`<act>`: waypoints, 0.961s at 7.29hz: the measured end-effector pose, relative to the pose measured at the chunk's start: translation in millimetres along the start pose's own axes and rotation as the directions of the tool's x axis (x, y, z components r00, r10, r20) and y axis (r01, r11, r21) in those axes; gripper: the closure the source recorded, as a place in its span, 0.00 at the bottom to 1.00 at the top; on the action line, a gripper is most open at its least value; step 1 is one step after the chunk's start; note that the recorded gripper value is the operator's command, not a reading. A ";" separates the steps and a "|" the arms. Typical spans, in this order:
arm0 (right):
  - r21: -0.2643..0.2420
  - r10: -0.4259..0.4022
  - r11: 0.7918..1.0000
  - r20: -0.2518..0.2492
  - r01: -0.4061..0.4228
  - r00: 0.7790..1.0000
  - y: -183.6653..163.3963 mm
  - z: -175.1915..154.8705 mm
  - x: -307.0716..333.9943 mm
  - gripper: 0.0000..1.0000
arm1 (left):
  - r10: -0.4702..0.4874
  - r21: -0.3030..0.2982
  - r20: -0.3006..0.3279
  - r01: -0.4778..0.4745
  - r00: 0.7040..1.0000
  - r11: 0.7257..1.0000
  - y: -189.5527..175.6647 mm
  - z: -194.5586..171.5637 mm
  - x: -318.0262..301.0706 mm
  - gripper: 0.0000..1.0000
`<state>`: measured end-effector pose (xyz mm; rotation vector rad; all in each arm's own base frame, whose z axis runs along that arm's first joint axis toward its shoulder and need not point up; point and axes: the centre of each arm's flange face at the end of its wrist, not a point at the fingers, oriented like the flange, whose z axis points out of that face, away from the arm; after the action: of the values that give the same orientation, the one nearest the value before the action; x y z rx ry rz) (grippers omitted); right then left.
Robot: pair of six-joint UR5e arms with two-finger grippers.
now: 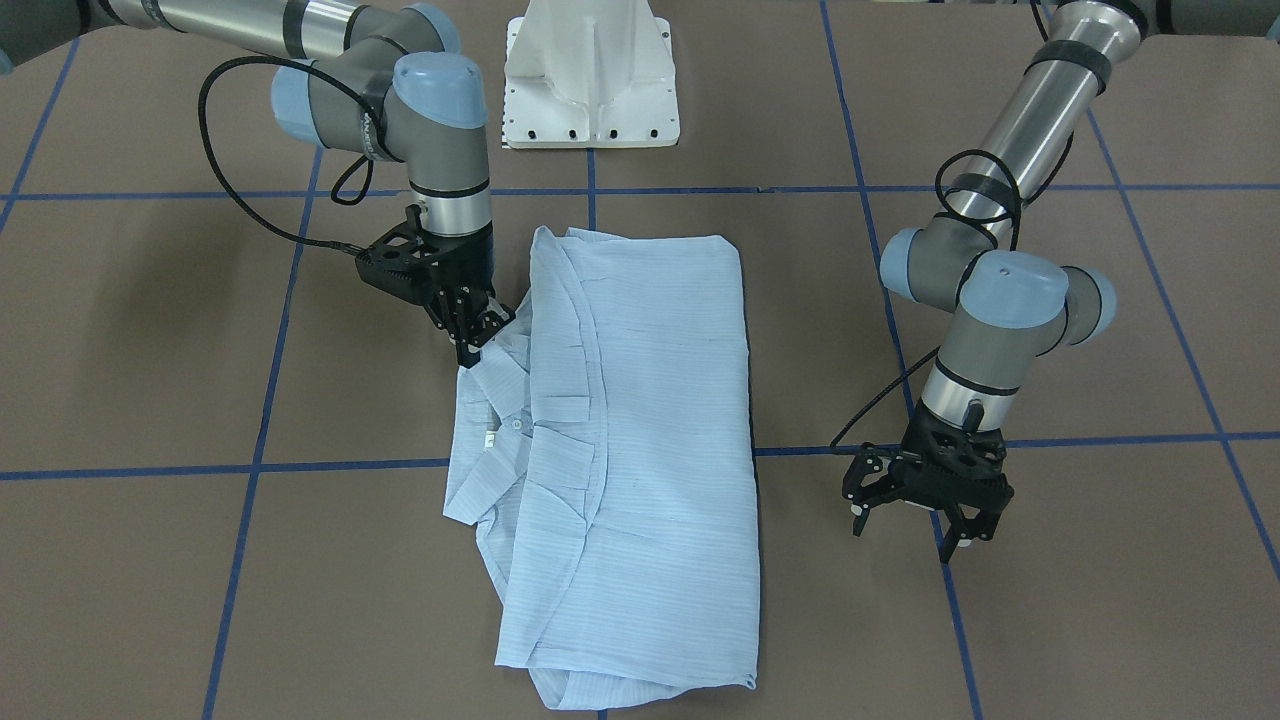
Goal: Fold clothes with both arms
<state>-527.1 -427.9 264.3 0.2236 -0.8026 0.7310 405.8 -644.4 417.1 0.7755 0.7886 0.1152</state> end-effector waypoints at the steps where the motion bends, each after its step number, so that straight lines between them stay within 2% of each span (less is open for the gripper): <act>1: 0.005 -0.061 0.998 -0.016 0.061 0.998 1.5 -10.0 -16.3 0.00 | 0.001 0.000 -0.001 -0.001 1.000 1.000 0.1 -0.5 0.1 0.00; 3: 0.012 -0.149 0.989 -0.086 0.150 0.985 8.2 -30.4 -68.0 0.00 | 0.012 -0.027 -0.057 -0.013 0.998 1.000 3.4 -7.7 6.2 0.00; 5: -0.008 -0.187 0.982 -0.197 0.190 0.962 30.6 -6.2 -131.6 0.00 | 0.017 -0.059 -0.124 -0.024 0.992 0.998 15.3 -22.9 7.4 0.00; 6: -0.053 -0.236 0.972 -0.237 0.230 0.942 43.5 5.0 -152.4 0.00 | 0.017 -0.060 -0.134 -0.026 0.991 0.998 18.4 -28.2 6.5 0.00; 7: -0.117 -0.321 0.947 -0.260 0.300 0.911 58.1 11.0 -165.8 0.00 | 0.018 -0.059 -0.138 -0.026 0.990 0.998 19.3 -31.0 6.0 0.00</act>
<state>-650.2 -474.5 147.3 0.1723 -0.5099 0.4168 392.6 -610.2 412.4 0.7242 0.9030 0.2130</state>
